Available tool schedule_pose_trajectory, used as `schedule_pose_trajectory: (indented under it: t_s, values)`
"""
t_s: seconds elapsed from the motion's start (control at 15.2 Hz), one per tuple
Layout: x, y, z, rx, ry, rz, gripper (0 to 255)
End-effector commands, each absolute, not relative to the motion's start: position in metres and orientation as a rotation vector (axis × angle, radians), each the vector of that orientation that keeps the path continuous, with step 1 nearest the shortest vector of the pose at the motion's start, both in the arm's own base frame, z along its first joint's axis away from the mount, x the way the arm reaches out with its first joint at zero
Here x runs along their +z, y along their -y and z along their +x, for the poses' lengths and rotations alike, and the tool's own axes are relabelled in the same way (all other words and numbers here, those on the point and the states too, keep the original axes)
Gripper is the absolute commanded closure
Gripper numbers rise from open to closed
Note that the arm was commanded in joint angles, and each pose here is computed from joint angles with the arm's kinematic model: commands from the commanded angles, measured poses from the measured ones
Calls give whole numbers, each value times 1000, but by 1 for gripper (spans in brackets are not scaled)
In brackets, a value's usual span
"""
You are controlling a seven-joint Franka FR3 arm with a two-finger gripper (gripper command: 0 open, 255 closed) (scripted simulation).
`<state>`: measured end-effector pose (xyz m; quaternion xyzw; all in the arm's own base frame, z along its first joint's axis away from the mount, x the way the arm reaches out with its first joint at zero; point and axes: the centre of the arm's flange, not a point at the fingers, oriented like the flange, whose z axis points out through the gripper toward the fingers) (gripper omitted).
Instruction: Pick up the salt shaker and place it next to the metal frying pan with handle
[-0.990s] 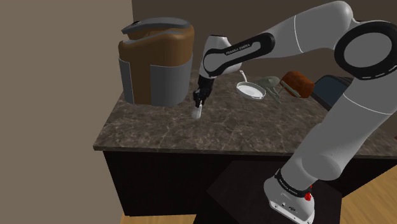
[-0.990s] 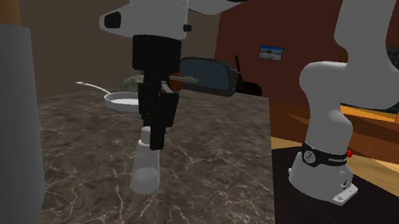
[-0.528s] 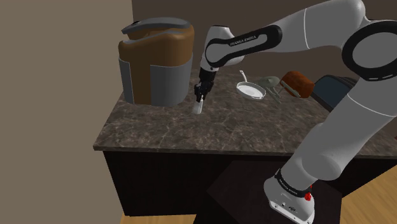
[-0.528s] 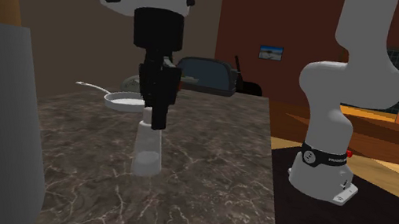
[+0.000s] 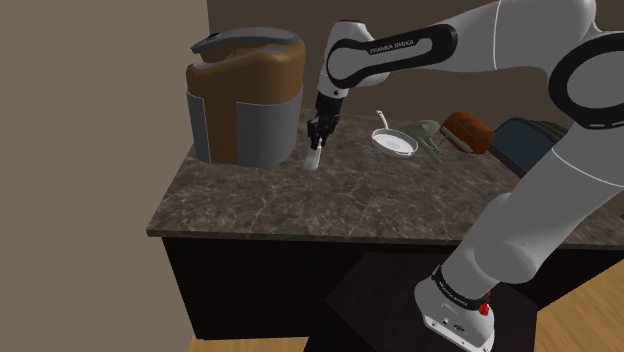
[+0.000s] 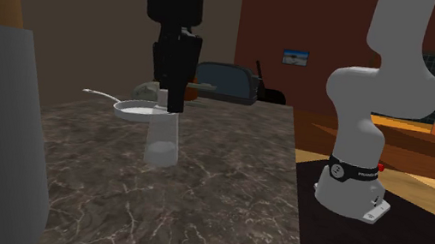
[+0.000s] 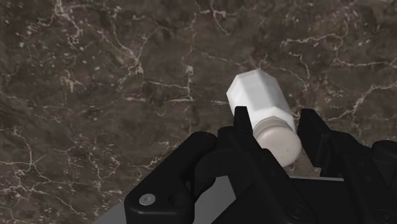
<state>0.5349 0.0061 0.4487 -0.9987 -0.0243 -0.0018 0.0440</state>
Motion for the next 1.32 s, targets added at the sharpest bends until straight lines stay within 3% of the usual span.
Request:
schedule_pose_trajectory:
  t_s: [0.0, 1.25]
  values:
    - [459, -6, 536, -5, 74, -3053, 255]
    - [545, 19, 528, -5, 74, -3053, 255]
